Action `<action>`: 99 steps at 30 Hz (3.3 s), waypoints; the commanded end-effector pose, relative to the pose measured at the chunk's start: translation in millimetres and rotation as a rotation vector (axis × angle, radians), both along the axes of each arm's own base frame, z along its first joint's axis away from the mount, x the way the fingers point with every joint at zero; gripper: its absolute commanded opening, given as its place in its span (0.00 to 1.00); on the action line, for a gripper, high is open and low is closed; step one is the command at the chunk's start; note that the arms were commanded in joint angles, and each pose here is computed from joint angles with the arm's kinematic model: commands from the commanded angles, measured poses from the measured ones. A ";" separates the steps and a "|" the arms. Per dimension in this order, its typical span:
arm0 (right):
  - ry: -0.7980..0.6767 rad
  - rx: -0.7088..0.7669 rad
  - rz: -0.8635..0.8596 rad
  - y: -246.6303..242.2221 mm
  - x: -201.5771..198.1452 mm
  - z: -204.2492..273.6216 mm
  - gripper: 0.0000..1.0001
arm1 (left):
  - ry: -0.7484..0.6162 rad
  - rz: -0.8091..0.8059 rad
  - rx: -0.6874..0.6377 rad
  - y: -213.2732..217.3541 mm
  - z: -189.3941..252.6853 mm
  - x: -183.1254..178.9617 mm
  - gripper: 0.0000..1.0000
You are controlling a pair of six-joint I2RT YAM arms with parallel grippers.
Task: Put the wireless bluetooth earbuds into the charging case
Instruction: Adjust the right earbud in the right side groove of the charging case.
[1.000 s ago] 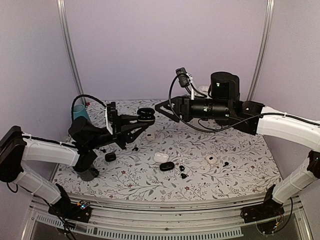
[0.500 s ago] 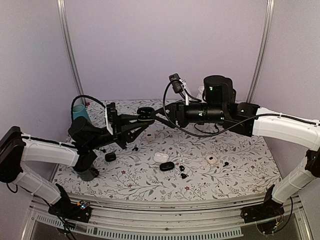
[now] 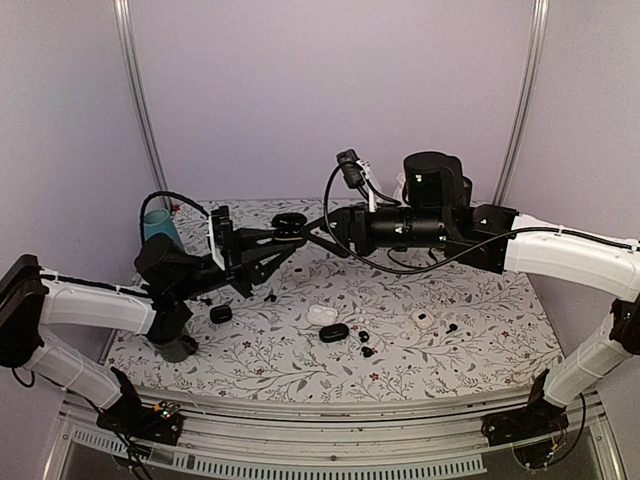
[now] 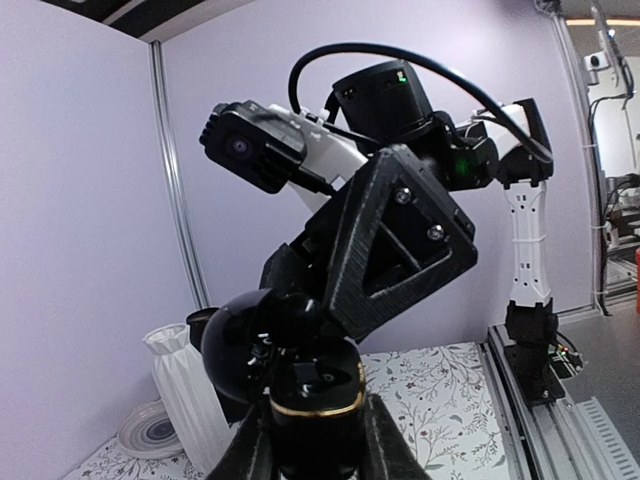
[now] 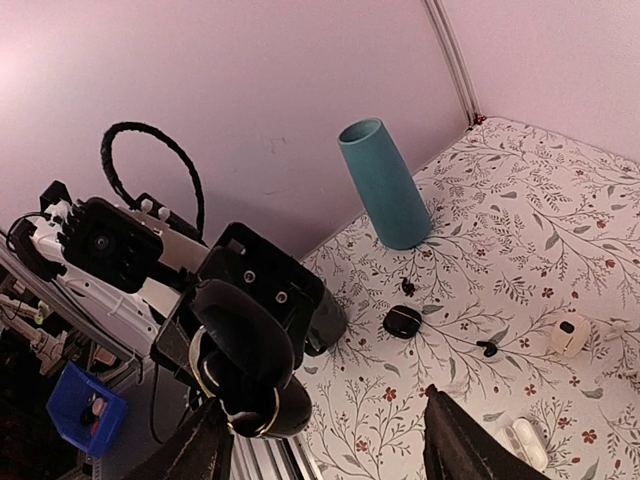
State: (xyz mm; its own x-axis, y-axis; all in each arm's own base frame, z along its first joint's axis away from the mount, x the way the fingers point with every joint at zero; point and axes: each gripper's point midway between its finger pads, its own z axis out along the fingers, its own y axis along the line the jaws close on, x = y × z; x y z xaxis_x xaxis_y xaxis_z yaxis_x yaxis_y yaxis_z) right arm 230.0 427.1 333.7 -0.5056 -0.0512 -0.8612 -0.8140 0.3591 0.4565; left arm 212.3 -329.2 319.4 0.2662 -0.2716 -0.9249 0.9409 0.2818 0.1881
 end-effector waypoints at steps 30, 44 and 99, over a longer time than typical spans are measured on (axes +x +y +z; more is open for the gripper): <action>0.099 0.025 -0.025 2.2 12.8 11.6 0.51 | -0.069 -0.002 -0.005 1.0 10.7 -11.4 0.00; -0.032 -0.069 -0.050 -2.9 15.8 6.9 0.51 | -0.011 -0.090 0.040 -8.3 9.4 -17.4 0.00; -0.432 -0.342 -0.223 -15.0 6.7 19.6 0.58 | 0.174 -0.468 0.100 0.0 6.1 -47.7 0.00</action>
